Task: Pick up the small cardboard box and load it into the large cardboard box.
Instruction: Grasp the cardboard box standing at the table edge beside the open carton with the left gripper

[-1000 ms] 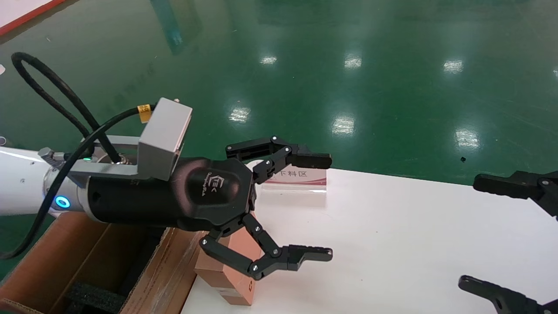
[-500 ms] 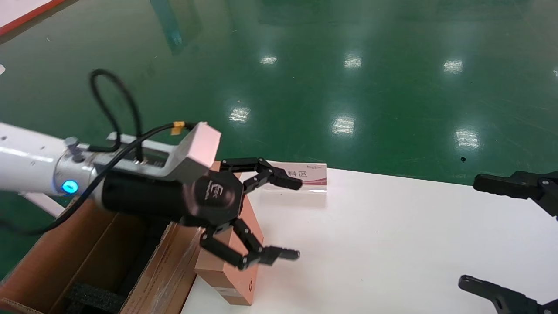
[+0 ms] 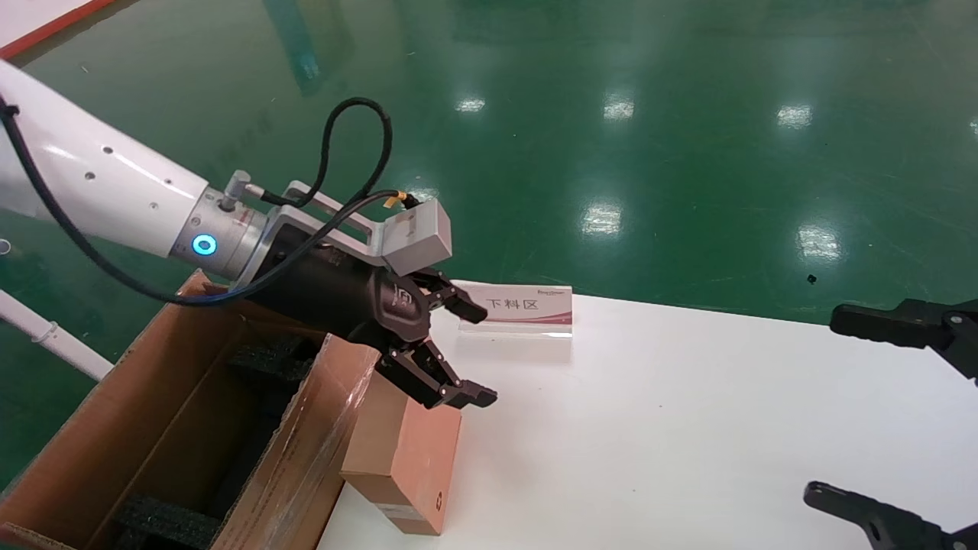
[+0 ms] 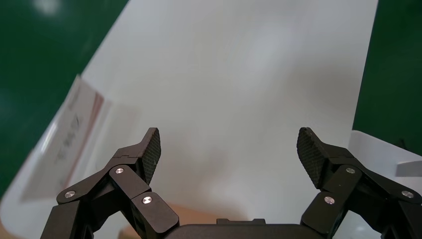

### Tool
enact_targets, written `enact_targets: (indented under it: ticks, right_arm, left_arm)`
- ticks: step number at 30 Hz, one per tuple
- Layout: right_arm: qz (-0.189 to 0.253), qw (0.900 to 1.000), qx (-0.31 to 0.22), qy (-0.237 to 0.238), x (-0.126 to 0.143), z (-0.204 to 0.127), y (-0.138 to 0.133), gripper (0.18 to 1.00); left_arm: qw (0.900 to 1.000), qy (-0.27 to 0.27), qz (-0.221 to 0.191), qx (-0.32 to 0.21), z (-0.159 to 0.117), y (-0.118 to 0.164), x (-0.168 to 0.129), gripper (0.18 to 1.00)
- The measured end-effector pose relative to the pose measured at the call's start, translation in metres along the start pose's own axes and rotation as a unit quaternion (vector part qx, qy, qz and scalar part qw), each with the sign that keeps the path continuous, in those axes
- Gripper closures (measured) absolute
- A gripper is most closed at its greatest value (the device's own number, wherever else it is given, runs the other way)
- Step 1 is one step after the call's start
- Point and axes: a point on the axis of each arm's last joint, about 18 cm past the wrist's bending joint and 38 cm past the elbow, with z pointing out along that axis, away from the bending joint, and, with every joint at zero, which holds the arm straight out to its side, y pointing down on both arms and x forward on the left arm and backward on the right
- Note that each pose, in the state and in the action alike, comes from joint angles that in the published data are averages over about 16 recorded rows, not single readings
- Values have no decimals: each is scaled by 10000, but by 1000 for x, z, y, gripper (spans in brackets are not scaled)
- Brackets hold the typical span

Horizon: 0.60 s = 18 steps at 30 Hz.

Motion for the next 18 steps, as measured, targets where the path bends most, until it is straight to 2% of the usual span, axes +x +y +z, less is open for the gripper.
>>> enact_targets:
  ticks: [8, 18]
  right_arm:
    - [0, 10000, 0, 0, 0, 0, 0, 178]
    - [0, 10000, 0, 0, 0, 0, 0, 178]
  left_arm:
    - [9954, -383, -559, -676, 0, -11, 1, 184]
    - [9828, -1010, -779, -1335, 0, -32, 9, 184]
